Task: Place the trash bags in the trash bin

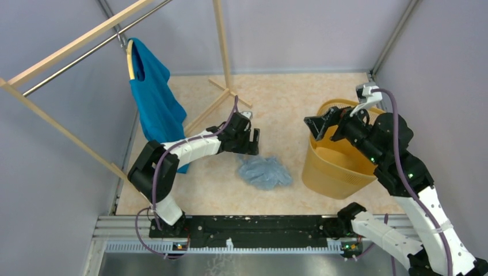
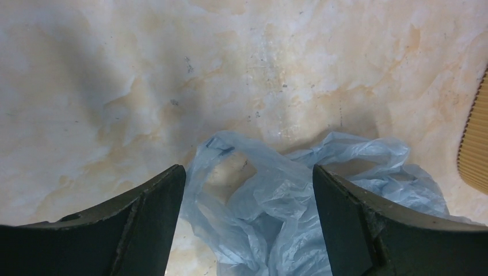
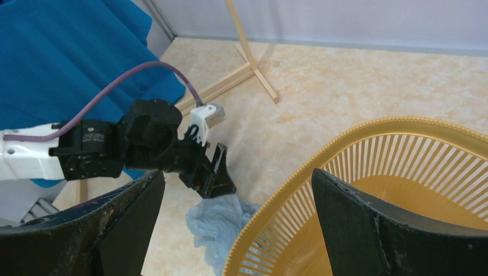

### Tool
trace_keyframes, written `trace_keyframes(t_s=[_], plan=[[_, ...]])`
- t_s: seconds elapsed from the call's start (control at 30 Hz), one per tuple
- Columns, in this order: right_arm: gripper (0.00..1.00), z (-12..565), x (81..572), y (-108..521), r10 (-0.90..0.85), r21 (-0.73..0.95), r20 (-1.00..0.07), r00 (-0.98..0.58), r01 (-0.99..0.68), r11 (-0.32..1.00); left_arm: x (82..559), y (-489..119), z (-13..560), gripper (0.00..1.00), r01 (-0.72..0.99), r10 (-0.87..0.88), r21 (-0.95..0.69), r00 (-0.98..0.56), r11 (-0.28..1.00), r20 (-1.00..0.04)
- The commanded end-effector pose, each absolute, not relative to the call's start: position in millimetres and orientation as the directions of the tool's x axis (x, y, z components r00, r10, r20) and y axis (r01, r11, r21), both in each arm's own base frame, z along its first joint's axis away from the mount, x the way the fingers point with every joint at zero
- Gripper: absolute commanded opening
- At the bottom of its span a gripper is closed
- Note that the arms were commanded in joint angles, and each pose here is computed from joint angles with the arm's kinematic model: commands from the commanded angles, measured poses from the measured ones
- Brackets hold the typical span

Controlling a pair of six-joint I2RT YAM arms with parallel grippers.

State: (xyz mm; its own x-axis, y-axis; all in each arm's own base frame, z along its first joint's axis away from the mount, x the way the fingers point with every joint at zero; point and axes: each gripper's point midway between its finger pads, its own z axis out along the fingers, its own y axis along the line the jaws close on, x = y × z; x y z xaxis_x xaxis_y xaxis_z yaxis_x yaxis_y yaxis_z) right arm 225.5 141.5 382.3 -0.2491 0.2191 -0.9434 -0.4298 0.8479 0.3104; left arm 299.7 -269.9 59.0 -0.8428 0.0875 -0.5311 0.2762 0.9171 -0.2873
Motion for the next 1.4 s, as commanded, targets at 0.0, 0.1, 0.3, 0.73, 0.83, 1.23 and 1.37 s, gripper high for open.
trace_keyframes(t_s=[0.0, 0.1, 0.3, 0.73, 0.83, 1.23, 1.37], plan=[[0.99, 377, 225, 149, 0.147, 0.264, -0.952, -0.267, -0.480, 0.837, 307, -284, 77, 0.81, 0.319, 0.065, -0.349, -0.813, 0.881, -0.578], [0.99, 367, 230, 152, 0.129, 0.261, -0.948, -0.292, -0.474, 0.841, 301, -287, 82, 0.59, 0.342, 0.061, -0.379, -0.806, 0.860, -0.588], [0.99, 367, 233, 164, 0.120, 0.269, -0.945, -0.304, -0.517, 0.813, 299, -288, 105, 0.18, 0.392, 0.062, -0.389, -0.766, 0.833, -0.640], [0.99, 355, 262, 224, 0.038, 0.321, -0.910, -0.413, -0.643, 0.696, 310, -278, 202, 0.00, 0.466, 0.031, -0.328, -0.612, 0.822, -0.790], [0.99, 345, 267, 248, -0.026, 0.302, -0.903, -0.429, -0.676, 0.672, 306, -275, 232, 0.00, 0.506, 0.015, -0.319, -0.550, 0.801, -0.835], [0.99, 305, 313, 239, -0.108, 0.095, -0.887, -0.449, -0.405, 0.909, 303, -280, 198, 0.87, 0.460, -0.003, -0.374, -0.628, 0.805, -0.779], [0.99, 318, 315, 214, -0.067, 0.068, -0.909, -0.411, -0.306, 0.950, 321, -296, 168, 0.98, 0.415, 0.030, -0.373, -0.700, 0.830, -0.714]])
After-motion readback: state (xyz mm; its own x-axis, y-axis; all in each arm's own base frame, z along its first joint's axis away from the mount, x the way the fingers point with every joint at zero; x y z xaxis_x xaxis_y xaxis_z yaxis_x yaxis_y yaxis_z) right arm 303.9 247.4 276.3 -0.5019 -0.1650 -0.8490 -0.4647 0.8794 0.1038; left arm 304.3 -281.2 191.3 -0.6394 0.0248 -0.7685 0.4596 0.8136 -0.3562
